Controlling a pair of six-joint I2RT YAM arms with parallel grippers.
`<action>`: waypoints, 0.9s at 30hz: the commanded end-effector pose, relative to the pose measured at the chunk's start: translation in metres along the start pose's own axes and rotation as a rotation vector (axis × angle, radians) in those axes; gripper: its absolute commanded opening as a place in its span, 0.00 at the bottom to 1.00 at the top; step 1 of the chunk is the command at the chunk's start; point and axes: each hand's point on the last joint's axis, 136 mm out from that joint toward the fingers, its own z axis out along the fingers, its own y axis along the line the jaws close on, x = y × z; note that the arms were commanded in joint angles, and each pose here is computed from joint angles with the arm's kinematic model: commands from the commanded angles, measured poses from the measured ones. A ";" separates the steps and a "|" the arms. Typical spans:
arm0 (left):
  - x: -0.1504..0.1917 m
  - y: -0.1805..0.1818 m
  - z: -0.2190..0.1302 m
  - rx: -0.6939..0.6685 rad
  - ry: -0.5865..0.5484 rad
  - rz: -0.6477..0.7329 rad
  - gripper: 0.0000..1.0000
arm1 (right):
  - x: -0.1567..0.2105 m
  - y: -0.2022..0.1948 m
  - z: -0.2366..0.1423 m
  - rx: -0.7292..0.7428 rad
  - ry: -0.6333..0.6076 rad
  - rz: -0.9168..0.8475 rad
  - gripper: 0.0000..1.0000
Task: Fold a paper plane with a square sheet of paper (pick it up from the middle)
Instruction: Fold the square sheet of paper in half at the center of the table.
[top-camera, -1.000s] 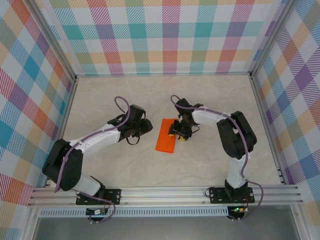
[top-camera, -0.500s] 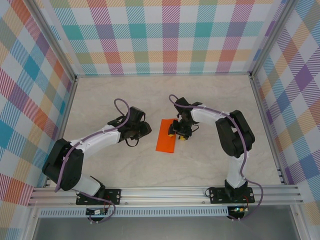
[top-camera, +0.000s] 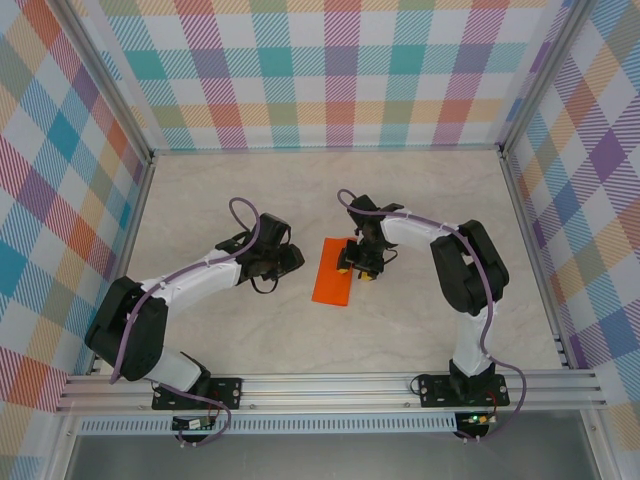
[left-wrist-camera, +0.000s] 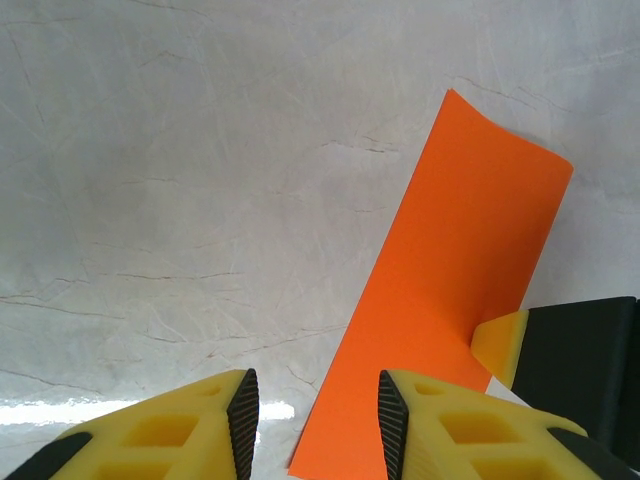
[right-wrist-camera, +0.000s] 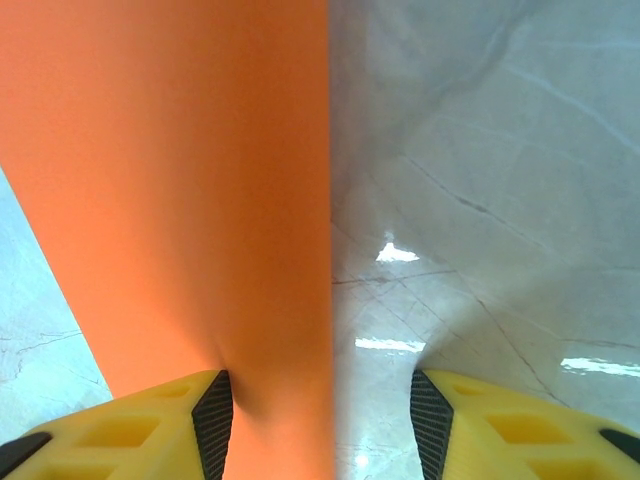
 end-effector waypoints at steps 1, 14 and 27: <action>-0.002 -0.002 0.004 0.012 0.008 -0.001 0.39 | 0.003 -0.010 0.006 0.052 0.032 -0.016 0.53; 0.003 -0.001 0.007 0.014 0.032 0.004 0.39 | 0.002 -0.013 0.010 0.070 0.040 -0.020 0.53; 0.012 -0.045 0.025 0.178 0.151 0.061 0.10 | 0.003 -0.021 0.013 0.109 0.046 -0.005 0.53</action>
